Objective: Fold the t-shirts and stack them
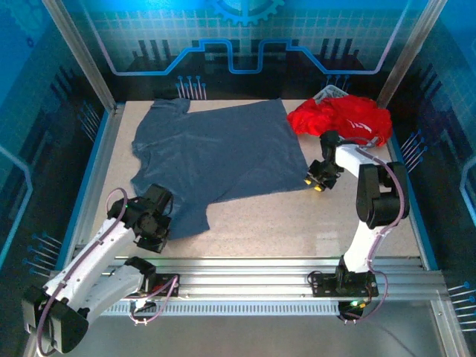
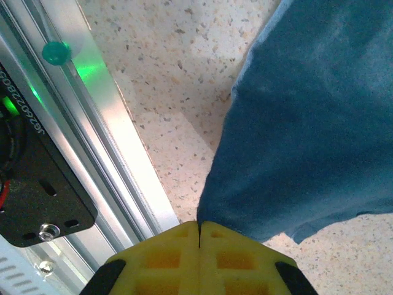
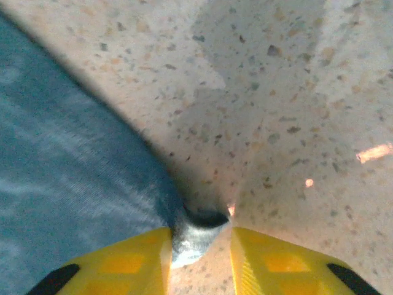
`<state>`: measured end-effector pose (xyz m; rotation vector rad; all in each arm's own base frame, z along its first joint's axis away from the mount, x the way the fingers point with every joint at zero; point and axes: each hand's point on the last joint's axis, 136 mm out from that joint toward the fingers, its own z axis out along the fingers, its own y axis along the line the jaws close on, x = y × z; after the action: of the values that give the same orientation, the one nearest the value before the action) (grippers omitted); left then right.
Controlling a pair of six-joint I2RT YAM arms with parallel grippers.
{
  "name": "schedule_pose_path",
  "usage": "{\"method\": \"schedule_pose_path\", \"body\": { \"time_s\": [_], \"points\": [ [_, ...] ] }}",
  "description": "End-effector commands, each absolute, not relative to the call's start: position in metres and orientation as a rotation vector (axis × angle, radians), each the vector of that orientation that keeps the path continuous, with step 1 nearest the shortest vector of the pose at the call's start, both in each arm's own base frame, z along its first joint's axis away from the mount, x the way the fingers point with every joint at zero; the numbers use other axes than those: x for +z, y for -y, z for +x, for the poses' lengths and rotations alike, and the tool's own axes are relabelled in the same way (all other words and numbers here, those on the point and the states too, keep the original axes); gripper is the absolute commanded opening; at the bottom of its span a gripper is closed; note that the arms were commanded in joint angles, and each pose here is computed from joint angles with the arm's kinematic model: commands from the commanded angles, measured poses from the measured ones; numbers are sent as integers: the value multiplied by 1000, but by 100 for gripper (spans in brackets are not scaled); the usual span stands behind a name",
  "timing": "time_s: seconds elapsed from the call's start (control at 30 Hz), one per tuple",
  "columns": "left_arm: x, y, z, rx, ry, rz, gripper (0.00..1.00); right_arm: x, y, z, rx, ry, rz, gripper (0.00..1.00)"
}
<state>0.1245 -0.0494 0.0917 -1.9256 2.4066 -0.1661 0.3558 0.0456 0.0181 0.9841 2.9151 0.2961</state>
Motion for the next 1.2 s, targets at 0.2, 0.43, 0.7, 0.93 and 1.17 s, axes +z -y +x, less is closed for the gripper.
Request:
{"method": "schedule_pose_path", "body": {
  "time_s": [0.2,0.43,0.7,0.93,1.17],
  "points": [
    [95,36,111,-49,-2383,-1942,0,9,-54,346,253,-2958,1015,31],
    [107,25,110,-17,-2321,-1928,0,19,-60,340,233,-2951,952,0],
    [122,15,107,-7,-2247,-1941,0,46,-76,267,185,-3081,823,0],
    [118,19,103,-24,-2277,-1946,0,46,-81,201,245,-3204,772,0],
    [129,33,147,-162,-2318,-1742,0,50,-83,188,264,-3234,813,0]
  ]
}}
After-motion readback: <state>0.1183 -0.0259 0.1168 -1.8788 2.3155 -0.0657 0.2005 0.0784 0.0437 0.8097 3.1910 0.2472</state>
